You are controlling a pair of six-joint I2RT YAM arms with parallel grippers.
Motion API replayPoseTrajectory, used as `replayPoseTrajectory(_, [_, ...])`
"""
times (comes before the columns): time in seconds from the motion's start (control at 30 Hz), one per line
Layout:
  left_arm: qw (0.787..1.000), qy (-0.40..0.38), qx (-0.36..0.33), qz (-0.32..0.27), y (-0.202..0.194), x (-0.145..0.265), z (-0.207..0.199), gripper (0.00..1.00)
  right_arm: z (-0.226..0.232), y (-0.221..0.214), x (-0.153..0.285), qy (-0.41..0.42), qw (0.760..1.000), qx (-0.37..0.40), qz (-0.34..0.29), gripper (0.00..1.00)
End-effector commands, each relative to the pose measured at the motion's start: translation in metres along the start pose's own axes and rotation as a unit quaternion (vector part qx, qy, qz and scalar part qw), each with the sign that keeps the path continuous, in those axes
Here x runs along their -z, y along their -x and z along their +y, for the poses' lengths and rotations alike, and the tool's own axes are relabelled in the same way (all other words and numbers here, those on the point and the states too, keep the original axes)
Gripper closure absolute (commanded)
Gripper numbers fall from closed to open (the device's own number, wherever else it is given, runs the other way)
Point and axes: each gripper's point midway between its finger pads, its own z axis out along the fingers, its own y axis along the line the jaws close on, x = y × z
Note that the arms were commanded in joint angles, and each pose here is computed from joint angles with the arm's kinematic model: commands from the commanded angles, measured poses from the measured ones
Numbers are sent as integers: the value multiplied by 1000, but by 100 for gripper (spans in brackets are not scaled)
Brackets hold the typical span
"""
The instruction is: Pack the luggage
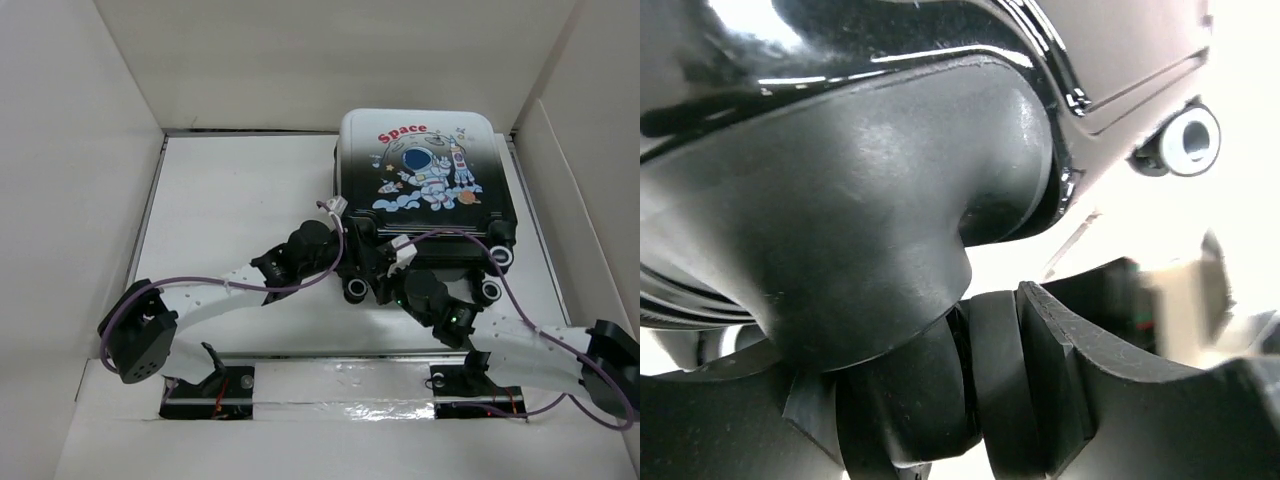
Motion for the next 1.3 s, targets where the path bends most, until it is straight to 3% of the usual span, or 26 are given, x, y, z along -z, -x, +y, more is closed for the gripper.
replayPoseTrajectory(0.0, [959, -278, -57, -20, 20, 44, -122, 100, 112, 74, 14, 248, 961, -55, -108, 100])
replayPoseTrajectory(0.03, [956, -289, -51, -23, 24, 50, -123, 100, 131, 87, 24, 303, 942, -58, -130, 100])
replayPoseTrajectory(0.23, [941, -339, -14, -13, 39, 90, -128, 100, 167, 100, 24, 374, 918, -47, -126, 100])
replayPoseTrajectory(0.47, [946, -323, -2, -34, 37, 103, -126, 100, 189, 106, -9, 389, 901, -123, -145, 100])
replayPoseTrajectory(0.57, [959, -279, -3, -55, 40, 102, -109, 100, 177, 92, -11, 343, 921, -129, -129, 71])
replayPoseTrajectory(0.6, [964, -259, 2, -57, 39, 99, -101, 100, 168, 90, -13, 321, 930, -123, -129, 52])
replayPoseTrajectory(0.7, [961, -266, 8, -76, 45, 109, -97, 100, 139, 65, -6, 242, 961, -105, -88, 27])
replayPoseTrajectory(0.87, [958, -273, 14, -83, 49, 110, -97, 100, 110, 62, 19, 193, 974, -93, -77, 6])
replayPoseTrajectory(1.07, [947, -302, 59, -91, 46, 117, -97, 100, 90, 64, 36, 160, 980, -90, -82, 5])
replayPoseTrajectory(1.27, [945, -300, 84, -100, 44, 118, -88, 98, 82, 89, 31, 124, 982, -79, -120, 15])
